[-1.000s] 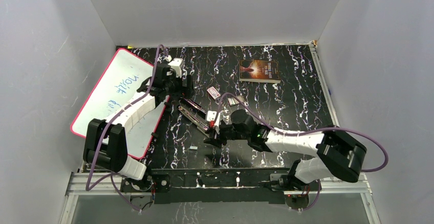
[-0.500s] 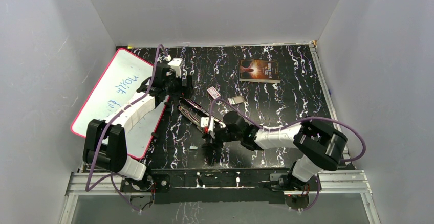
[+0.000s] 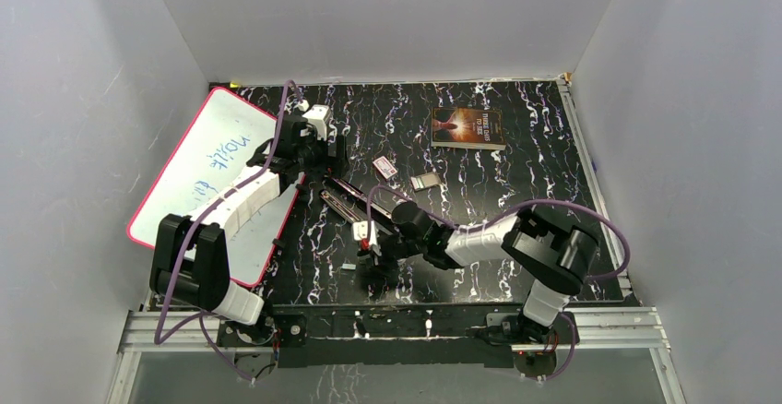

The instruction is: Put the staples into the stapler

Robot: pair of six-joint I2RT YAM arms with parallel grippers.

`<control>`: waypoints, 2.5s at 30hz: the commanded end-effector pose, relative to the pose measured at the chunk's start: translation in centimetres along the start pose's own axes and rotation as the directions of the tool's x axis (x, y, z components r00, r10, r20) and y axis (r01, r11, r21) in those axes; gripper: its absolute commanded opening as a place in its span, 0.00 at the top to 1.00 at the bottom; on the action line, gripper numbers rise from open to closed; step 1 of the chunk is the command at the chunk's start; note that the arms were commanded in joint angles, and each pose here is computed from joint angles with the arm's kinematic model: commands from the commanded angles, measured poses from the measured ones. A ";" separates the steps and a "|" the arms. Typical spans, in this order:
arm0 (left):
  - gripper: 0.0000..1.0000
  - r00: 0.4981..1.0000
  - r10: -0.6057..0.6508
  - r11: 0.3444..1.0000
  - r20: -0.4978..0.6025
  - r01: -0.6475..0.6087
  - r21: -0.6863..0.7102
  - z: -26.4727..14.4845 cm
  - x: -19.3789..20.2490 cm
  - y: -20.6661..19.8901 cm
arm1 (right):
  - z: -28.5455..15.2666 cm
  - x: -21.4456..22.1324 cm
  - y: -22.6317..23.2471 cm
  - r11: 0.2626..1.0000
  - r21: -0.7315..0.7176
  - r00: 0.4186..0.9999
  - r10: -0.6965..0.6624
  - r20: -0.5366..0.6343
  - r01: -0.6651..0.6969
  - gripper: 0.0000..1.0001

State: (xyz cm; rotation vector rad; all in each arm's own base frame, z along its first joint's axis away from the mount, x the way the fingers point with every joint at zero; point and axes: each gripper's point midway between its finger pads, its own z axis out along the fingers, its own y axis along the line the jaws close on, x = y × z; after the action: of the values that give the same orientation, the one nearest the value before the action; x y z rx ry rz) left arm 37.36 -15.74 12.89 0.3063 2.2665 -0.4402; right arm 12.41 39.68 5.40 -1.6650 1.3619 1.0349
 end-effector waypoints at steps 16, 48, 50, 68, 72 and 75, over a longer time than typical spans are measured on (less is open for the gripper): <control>0.08 1.000 0.019 1.000 0.005 -0.019 -0.019 -0.4 -0.4 0.4 | 2.0 -0.7 -1.3 0.994 0.053 0.995 0.088 0.054 -0.091 0.40; 0.08 1.000 0.017 1.000 0.004 -0.017 -0.017 -0.4 -0.4 0.4 | 3.3 2.7 -0.4 0.987 0.115 0.989 0.123 -0.077 -0.113 0.47; 0.08 1.000 0.018 1.000 0.002 -0.018 -0.018 -0.4 -0.3 0.4 | 3.3 2.8 -0.4 0.986 0.121 0.989 0.125 -0.081 -0.115 0.48; 0.08 1.000 0.020 1.000 0.001 -0.020 -0.021 -0.4 -0.3 0.4 | 3.1 3.0 -0.1 0.990 0.101 0.988 0.114 -0.104 -0.103 0.67; 0.08 1.000 0.019 1.000 0.000 -0.019 -0.021 -0.3 -0.3 0.5 | 3.2 3.2 0.2 0.992 0.078 0.988 0.107 -0.115 -0.099 0.71; 0.08 1.000 0.018 1.000 -0.004 -0.019 -0.021 -0.2 -0.2 0.5 | 3.3 3.2 0.4 0.994 0.057 0.987 0.103 -0.126 -0.097 0.78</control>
State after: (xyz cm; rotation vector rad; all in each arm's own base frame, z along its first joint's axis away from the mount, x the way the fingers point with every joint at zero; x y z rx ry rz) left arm 37.44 -15.45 12.71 0.3098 2.2699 -0.4175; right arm 12.53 41.82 2.53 -1.5919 1.5166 0.9569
